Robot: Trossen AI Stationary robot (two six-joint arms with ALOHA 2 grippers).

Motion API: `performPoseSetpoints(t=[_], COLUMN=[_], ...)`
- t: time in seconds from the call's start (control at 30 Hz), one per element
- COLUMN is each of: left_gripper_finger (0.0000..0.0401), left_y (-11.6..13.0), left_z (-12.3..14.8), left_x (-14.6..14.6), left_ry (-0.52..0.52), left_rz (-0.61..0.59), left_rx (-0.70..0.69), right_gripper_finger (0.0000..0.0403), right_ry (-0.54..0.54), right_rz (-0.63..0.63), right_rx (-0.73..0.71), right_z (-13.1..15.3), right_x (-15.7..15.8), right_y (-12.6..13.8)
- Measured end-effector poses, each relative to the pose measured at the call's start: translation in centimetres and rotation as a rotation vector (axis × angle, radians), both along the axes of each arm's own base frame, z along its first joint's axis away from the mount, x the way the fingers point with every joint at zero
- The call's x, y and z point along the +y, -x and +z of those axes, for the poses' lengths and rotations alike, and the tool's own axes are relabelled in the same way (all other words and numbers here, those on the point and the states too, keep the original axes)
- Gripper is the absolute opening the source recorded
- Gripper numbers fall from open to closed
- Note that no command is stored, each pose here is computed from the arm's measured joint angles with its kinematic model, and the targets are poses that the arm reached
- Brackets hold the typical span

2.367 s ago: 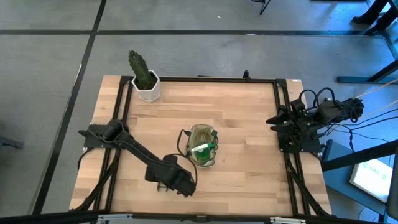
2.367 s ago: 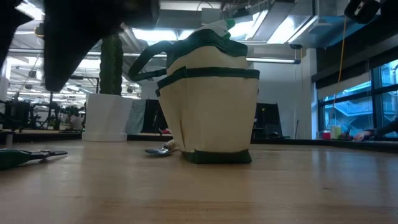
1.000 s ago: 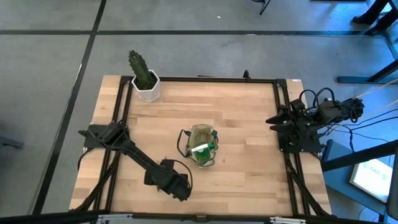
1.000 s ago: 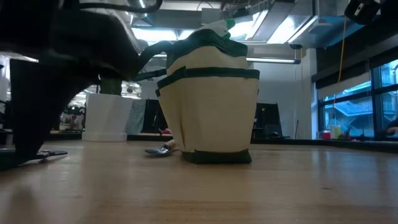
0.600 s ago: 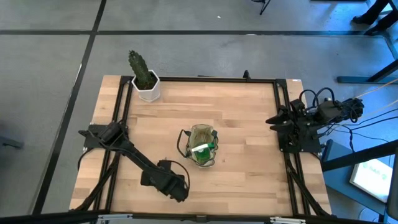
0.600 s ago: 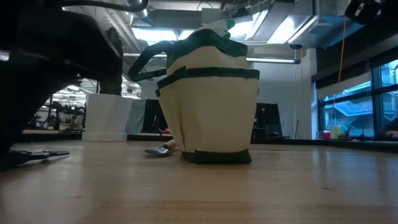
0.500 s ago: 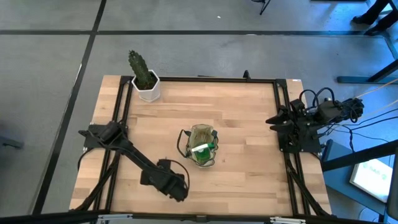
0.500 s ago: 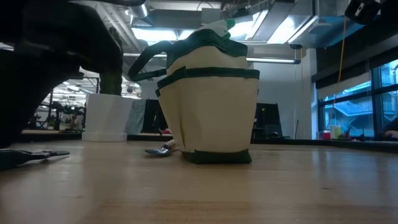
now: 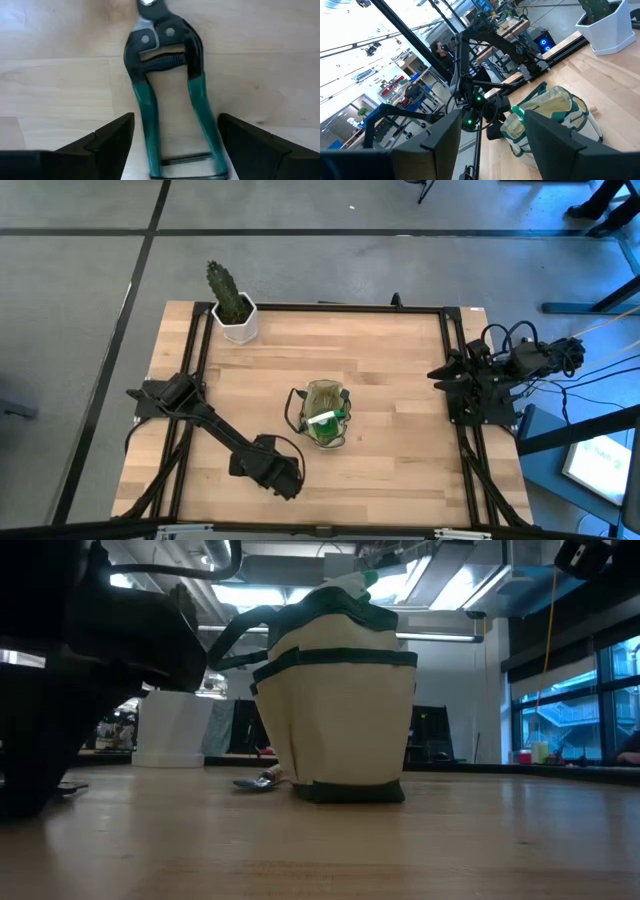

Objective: Pick & Place Garden tools in Gardening bag
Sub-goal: Put the green shear scissors into the light brown gardening bag

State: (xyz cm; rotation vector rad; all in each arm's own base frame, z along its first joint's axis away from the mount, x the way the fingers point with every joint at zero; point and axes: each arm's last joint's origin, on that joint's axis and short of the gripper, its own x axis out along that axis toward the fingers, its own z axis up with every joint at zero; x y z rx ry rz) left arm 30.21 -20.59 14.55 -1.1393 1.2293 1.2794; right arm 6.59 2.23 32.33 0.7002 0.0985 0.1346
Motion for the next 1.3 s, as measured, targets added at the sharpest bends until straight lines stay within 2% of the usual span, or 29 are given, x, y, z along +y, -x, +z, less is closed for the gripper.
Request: performPoseSetpoints(t=[0.33,0.43,0.6,0.8,0.9,1.03,1.17,1.3], left_gripper_finger=[0.0282,0.0262,0.0202,0.02,0.02,0.0196,0.0196,0.0192], left_y=[-0.1,-0.2,-0.2,-1.0,-1.3,-2.0,-2.6,-2.5], left_z=[0.1,0.1,0.1,1.5,3.5,8.0,12.9,17.7], left_x=[0.1,0.1,0.1,-0.3,-0.4,-0.3,0.2,1.1], left_ry=[0.0,0.006,0.019,0.006,-0.034,-0.118,-0.274,-0.485], left_rz=[0.0,0.002,0.01,0.009,0.008,0.015,0.022,0.028], left_rx=[-0.006,-0.01,-0.01,-0.057,-0.1,-0.252,-0.508,-0.762], right_gripper_finger=[0.022,0.022,0.022,0.022,0.022,0.022,0.022,0.022], right_ry=[-0.003,-0.003,-0.003,-0.003,-0.003,-0.004,-0.003,-0.003], right_rz=[0.001,0.002,0.003,0.003,0.003,0.003,0.003,0.003], right_rx=[0.0,0.0,0.0,0.0,0.0,-0.001,0.0,0.0], right_z=[0.0,0.0,0.0,0.0,0.0,0.0,0.0,0.0], right_x=[0.0,0.0,0.0,0.0,0.0,0.0,0.0,0.0], right_y=[0.0,0.0,0.0,0.0,0.0,0.0,0.0,0.0])
